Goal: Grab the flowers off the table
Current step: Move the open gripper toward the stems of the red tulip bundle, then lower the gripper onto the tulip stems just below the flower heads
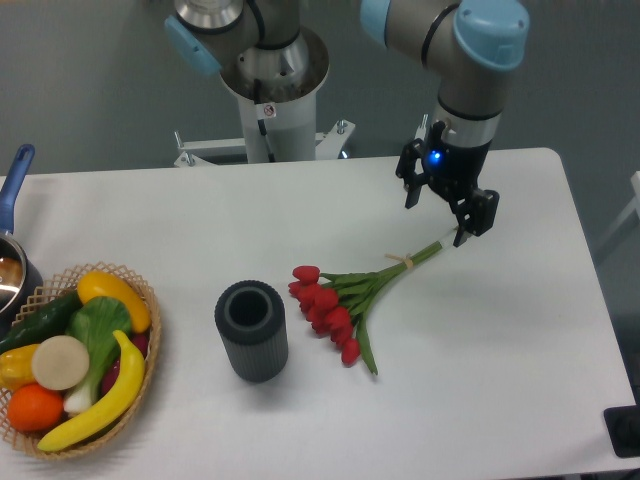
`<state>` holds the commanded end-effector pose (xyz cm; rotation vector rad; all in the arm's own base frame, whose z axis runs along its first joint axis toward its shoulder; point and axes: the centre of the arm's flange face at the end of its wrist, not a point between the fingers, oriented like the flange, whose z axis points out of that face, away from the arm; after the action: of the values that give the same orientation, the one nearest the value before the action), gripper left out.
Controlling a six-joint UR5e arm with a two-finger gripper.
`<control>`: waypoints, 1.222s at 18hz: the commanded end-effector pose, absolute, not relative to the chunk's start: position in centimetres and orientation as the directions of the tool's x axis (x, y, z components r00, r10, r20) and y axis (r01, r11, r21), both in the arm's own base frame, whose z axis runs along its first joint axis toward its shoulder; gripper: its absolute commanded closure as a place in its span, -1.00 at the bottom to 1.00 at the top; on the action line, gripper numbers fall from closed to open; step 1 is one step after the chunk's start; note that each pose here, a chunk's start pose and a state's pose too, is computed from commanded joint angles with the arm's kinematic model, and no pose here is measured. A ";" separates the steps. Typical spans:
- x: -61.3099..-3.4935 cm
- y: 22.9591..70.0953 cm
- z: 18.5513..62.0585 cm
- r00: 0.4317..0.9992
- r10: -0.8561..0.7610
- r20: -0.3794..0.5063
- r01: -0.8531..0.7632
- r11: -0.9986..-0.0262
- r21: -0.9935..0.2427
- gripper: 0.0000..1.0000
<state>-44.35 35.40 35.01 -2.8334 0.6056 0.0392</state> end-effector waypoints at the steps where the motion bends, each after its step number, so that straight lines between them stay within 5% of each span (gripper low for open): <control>1: -44.2 35.4 34.5 0.913 -0.402 -0.071 -0.407 -0.884 -0.231 -1.00; 22: -42.2 38.2 23.3 0.943 -0.331 0.027 -0.317 -0.923 -0.219 -1.00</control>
<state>-42.25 38.18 23.30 -2.8862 0.4871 -0.0938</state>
